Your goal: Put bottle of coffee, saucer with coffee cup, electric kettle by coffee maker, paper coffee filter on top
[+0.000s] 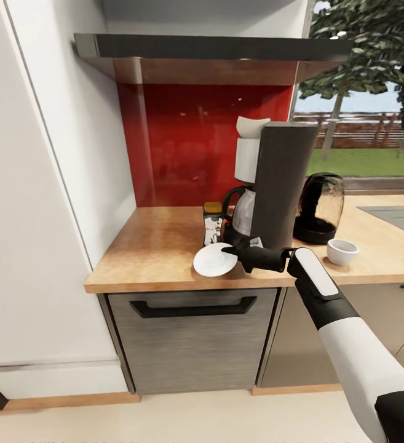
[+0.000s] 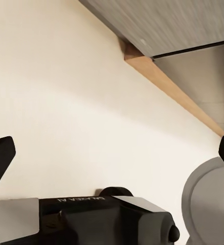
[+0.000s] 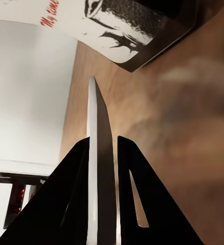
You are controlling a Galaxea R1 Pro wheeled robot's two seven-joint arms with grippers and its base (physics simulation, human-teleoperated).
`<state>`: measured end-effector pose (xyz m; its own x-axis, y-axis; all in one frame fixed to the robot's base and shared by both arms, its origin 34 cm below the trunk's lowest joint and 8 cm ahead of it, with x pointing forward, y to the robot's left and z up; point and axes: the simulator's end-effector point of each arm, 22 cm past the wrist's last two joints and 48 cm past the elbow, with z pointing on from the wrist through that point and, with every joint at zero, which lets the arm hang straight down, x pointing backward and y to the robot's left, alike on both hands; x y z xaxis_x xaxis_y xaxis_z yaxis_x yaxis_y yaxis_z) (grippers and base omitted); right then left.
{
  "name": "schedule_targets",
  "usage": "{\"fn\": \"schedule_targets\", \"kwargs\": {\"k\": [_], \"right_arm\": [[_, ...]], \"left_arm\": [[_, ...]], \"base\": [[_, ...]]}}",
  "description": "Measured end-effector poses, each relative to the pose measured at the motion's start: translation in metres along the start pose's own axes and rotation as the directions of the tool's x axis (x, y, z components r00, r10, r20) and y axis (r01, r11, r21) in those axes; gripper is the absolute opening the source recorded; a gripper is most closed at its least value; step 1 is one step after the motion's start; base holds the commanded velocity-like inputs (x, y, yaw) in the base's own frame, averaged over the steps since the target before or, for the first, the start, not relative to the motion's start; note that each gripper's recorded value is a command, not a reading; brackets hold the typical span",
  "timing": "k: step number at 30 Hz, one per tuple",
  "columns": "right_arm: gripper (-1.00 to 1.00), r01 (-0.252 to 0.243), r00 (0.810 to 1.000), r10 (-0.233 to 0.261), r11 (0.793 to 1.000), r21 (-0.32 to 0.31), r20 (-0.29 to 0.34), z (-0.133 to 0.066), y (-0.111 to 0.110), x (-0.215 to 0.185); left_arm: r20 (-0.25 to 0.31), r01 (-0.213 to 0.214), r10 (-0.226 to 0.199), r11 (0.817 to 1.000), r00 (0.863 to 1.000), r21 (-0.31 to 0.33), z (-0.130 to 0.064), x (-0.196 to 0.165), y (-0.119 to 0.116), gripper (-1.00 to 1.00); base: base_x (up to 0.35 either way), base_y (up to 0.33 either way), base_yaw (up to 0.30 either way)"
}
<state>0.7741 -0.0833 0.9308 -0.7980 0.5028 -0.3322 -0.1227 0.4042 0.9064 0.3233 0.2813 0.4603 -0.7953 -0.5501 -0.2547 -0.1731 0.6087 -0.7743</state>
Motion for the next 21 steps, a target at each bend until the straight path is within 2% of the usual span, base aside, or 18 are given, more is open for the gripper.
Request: {"fn": "schedule_targets", "kwargs": {"k": [21], "right_arm": [[-1.00, -0.013, 1.000, 0.013, 1.000, 0.001, -0.005, 0.0034, -0.0060, 0.0014]], "left_arm": [[-0.007, 0.007, -0.007, 1.000, 1.000, -0.007, -0.0007, 0.0031, 0.0023, 1.00]], "base": [[0.028, 0.000, 0.000]]}}
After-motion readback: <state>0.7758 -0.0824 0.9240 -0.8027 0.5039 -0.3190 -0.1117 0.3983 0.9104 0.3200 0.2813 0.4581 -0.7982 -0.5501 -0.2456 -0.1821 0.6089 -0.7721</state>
